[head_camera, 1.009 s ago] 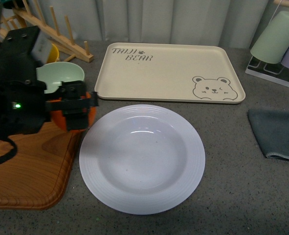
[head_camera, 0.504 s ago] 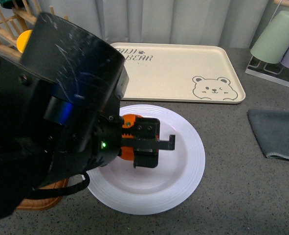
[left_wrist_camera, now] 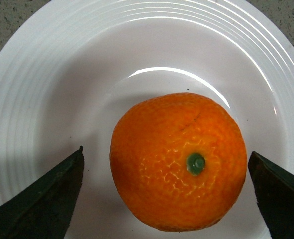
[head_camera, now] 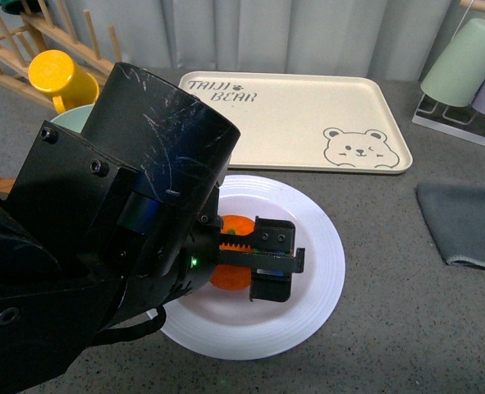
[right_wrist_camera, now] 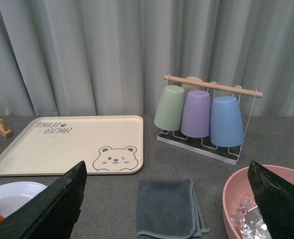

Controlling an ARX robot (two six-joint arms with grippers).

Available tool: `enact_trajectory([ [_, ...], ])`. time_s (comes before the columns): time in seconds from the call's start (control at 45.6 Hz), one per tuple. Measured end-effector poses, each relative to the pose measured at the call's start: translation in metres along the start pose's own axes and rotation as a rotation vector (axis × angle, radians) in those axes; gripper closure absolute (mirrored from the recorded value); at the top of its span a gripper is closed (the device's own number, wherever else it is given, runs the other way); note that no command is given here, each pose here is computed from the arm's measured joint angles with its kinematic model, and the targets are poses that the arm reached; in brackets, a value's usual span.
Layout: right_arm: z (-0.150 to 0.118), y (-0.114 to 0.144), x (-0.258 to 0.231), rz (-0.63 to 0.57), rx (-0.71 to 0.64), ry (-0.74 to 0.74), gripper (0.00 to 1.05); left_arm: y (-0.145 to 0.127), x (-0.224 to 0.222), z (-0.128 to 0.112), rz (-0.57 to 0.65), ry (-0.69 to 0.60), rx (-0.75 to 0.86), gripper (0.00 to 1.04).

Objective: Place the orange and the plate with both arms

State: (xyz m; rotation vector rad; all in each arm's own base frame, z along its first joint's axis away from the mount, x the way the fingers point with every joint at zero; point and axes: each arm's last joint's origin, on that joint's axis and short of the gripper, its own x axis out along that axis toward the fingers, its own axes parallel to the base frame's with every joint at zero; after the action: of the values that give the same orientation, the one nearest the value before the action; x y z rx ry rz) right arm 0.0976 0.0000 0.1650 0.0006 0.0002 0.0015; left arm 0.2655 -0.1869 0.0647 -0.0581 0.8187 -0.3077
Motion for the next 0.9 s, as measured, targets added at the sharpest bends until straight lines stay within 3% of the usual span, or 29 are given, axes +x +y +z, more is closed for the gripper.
enact_trajectory([
  [0.022,0.0,0.0,0.0,0.0,0.0,0.0,0.09,0.0,-0.001,0.001,0.001,-0.003,0.004,0.05],
  [0.154,0.0,0.0,0.0,0.0,0.0,0.0,0.09,0.002,-0.015,0.014,0.038,-0.057,0.002,0.07],
  [0.373,0.0,0.0,0.0,0.0,0.0,0.0,0.09,0.028,-0.08,0.043,0.13,-0.276,-0.036,0.07],
  [0.636,0.0,0.0,0.0,0.0,0.0,0.0,0.09,0.064,-0.152,0.013,0.274,-0.313,-0.063,0.07],
  [0.768,0.0,0.0,0.0,0.0,0.0,0.0,0.09,0.077,-0.181,0.001,0.344,-0.393,-0.088,0.07],
  [0.899,0.0,0.0,0.0,0.002,0.0,0.0,0.09,0.086,-0.185,-0.008,0.278,-0.667,-0.014,0.26],
])
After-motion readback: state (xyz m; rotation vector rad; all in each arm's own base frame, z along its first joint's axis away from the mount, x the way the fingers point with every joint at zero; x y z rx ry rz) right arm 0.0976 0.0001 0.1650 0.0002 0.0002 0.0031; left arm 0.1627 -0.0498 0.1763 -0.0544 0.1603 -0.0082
